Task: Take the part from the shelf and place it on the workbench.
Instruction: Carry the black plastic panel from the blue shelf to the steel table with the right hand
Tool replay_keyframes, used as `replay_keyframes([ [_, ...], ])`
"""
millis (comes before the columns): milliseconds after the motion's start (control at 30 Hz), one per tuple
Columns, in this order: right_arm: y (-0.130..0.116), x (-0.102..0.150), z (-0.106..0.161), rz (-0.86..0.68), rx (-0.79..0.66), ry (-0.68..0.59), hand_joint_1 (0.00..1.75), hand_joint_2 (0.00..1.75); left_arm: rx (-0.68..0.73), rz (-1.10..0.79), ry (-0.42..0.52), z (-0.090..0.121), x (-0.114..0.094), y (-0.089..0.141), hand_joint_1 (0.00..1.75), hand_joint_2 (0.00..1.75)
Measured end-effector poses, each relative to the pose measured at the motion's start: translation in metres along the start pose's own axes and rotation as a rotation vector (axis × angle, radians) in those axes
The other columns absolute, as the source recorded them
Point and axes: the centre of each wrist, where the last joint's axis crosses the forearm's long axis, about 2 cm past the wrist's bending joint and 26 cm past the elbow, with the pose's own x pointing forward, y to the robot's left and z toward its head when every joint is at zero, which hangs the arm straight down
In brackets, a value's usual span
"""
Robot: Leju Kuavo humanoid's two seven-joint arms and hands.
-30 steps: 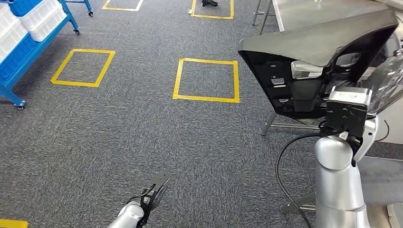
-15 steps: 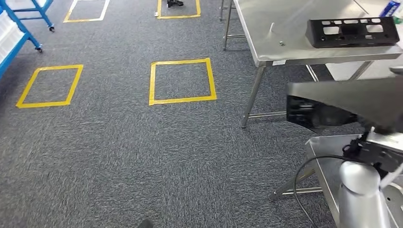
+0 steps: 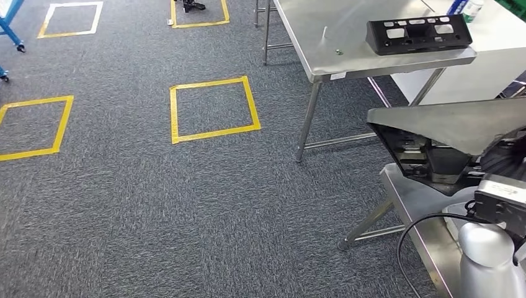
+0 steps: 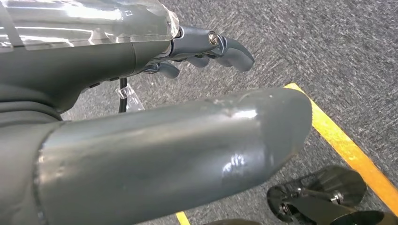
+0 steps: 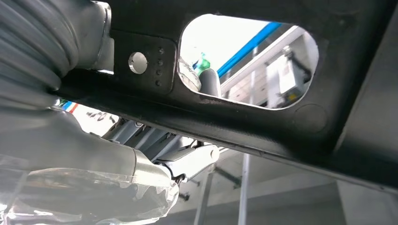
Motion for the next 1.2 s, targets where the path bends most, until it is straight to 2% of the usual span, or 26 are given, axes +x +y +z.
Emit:
replay_keyframes([
  [233, -0.004, -0.004, -0.002, 0.028, -0.003, -0.002, 1.75, 1.75, 0.034, 0.001, 0.038, -0.001, -0.004, 0.005, 0.00, 0.00],
  [667, -0.008, 0.003, -0.017, 0.065, -0.041, -0.046, 1.75, 1.75, 0.029, 0.008, 0.029, 0.000, -0.013, 0.008, 0.00, 0.00],
  [967, -0.019, 0.006, -0.046, 0.116, -0.043, -0.118, 1.75, 1.75, -0.010, 0.029, 0.010, 0.000, -0.013, 0.009, 0.00, 0.00],
  [1200, -0.021, 0.007, -0.059, 0.165, -0.052, -0.152, 1.75, 1.75, -0.018, 0.045, 0.008, 0.000, -0.013, 0.009, 0.00, 0.00],
])
